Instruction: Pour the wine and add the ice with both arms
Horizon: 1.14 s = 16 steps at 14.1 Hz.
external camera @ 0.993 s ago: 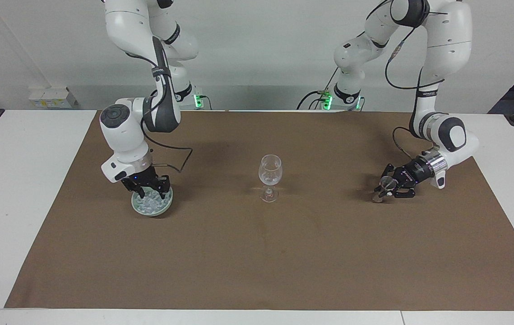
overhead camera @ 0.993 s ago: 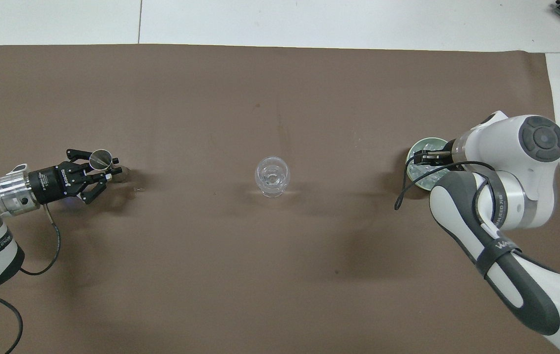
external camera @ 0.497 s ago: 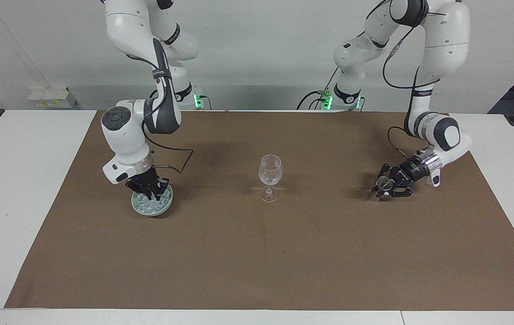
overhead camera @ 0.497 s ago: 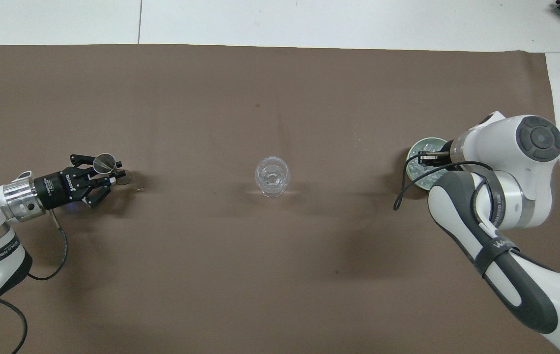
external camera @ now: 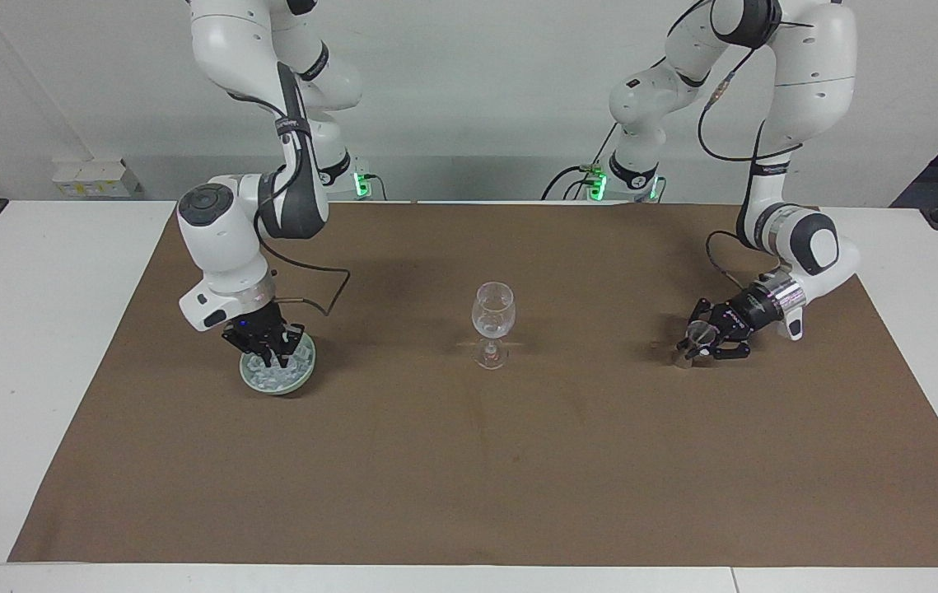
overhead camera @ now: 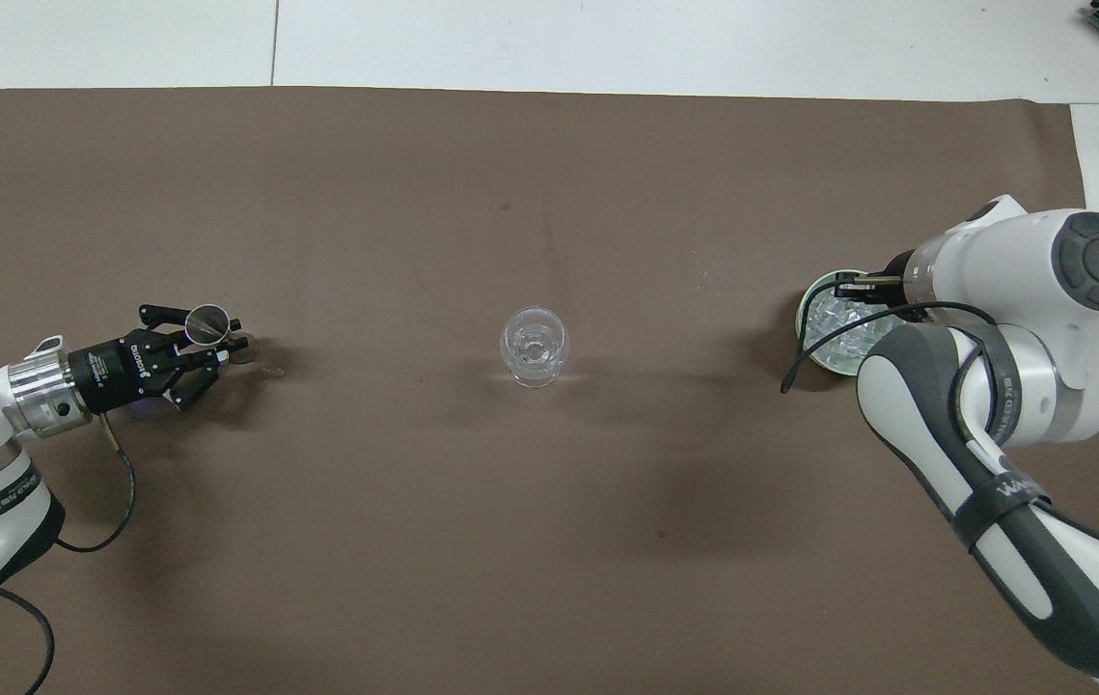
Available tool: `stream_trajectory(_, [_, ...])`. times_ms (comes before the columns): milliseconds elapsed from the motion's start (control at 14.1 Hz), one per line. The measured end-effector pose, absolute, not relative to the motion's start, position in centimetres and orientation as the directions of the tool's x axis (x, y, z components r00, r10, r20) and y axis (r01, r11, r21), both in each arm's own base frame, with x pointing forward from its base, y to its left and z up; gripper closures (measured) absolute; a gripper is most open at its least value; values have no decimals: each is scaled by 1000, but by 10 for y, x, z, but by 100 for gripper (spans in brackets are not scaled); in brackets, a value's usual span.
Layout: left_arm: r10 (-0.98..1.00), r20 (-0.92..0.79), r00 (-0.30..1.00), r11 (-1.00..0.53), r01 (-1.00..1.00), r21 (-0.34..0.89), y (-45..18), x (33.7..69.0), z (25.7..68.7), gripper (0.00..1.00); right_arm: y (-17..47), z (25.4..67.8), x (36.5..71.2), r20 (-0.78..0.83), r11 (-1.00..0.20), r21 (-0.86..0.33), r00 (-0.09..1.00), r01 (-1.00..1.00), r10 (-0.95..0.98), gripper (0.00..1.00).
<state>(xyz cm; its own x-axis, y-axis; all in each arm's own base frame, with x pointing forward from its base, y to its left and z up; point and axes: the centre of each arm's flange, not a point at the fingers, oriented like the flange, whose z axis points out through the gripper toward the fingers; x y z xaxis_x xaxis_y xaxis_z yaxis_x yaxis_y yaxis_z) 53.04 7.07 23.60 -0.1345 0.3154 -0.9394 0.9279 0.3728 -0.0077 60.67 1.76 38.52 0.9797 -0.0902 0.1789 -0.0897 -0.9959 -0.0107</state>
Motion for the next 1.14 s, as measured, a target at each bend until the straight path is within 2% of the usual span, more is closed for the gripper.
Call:
stream_trajectory(213, [324, -937, -129, 374, 928, 1, 71, 529, 237, 78, 17, 420, 598, 171, -992, -15, 977, -123, -124, 77])
stream_trajectory(355, [329, -936, -128, 375, 927, 4, 71, 527, 237, 74, 17, 448, 592, 158, -988, -18, 975, -155, -156, 77])
stream_trajectory(426, [330, -935, -129, 375, 927, 5, 71, 526, 237, 63, 16, 463, 590, 150, -987, -17, 975, -163, -163, 77])
stream_trajectory(497, [331, -935, -129, 375, 927, 4, 71, 526, 236, 56, 16, 478, 589, 144, -986, -16, 975, -167, -168, 77])
stream_trajectory(568, [332, -935, -128, 375, 927, 6, 71, 526, 236, 56, 15, 494, 589, 143, -985, -16, 975, -170, -171, 77])
stream_trajectory(781, [333, -935, -124, 373, 928, 10, 71, 526, 236, 29, 13, 538, 581, 135, -984, -14, 975, -176, -176, 77])
stream_trajectory(851, [334, -934, -123, 373, 928, 11, 71, 526, 236, 29, 12, 550, 576, 137, -984, -14, 975, -177, -178, 77])
stream_trajectory(1064, [359, -927, -108, 345, 938, 24, 72, 524, 237, 0, 10, 575, 561, 133, -984, -13, 975, -180, -180, 77])
stream_trajectory(1135, [374, -922, -101, 327, 944, 29, 73, 523, 237, 0, 11, 581, 558, 132, -984, -13, 975, -179, -179, 77])
